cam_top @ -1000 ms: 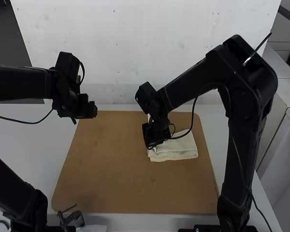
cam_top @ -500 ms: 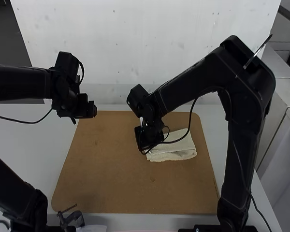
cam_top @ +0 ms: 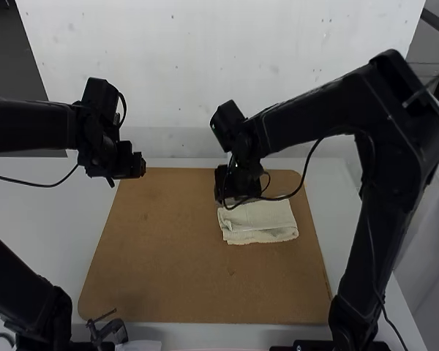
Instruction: Fold the towel.
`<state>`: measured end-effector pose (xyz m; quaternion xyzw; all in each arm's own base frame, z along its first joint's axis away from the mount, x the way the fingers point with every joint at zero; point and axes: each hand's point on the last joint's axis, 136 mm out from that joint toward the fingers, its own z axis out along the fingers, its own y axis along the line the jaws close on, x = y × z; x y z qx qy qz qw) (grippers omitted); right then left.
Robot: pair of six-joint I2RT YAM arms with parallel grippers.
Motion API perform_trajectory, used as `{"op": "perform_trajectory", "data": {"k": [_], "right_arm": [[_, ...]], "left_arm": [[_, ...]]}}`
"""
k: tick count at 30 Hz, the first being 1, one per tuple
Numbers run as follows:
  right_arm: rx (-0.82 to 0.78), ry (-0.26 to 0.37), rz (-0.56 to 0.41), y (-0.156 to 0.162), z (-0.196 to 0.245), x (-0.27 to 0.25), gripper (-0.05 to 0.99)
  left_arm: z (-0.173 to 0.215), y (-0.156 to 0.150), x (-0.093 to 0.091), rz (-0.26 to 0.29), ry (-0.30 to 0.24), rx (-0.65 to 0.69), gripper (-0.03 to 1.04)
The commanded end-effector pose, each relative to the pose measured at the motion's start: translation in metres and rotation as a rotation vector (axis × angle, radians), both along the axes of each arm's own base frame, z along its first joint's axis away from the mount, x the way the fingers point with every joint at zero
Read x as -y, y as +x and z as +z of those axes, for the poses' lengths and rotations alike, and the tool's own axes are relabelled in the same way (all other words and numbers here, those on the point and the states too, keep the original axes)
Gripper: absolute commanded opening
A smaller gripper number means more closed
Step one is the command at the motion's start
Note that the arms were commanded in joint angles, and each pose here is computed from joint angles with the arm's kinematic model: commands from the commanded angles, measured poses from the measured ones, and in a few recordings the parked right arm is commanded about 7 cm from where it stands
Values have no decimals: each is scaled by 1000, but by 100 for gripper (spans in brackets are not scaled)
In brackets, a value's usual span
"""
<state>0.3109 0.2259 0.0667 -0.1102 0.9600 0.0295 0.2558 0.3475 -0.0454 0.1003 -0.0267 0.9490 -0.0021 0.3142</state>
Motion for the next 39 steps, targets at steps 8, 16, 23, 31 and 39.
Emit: {"op": "perform_trajectory", "data": {"k": [8, 16, 23, 31, 39], "right_arm": [[233, 66, -220, 51, 70, 103, 97], [449, 48, -378, 47, 99, 202, 97], [619, 56, -457, 8, 119, 244, 96], [797, 59, -473, -37, 133, 258, 96], [961, 40, -456, -68, 143, 265, 96]], "left_arm": [[9, 0, -8, -3, 9, 29, 97], [20, -10, -12, -17, 23, 72, 97], [23, -18, -13, -16, 22, 95, 97], [36, -27, -16, -17, 19, 148, 97], [53, -35, -11, -37, 12, 223, 97]]}}
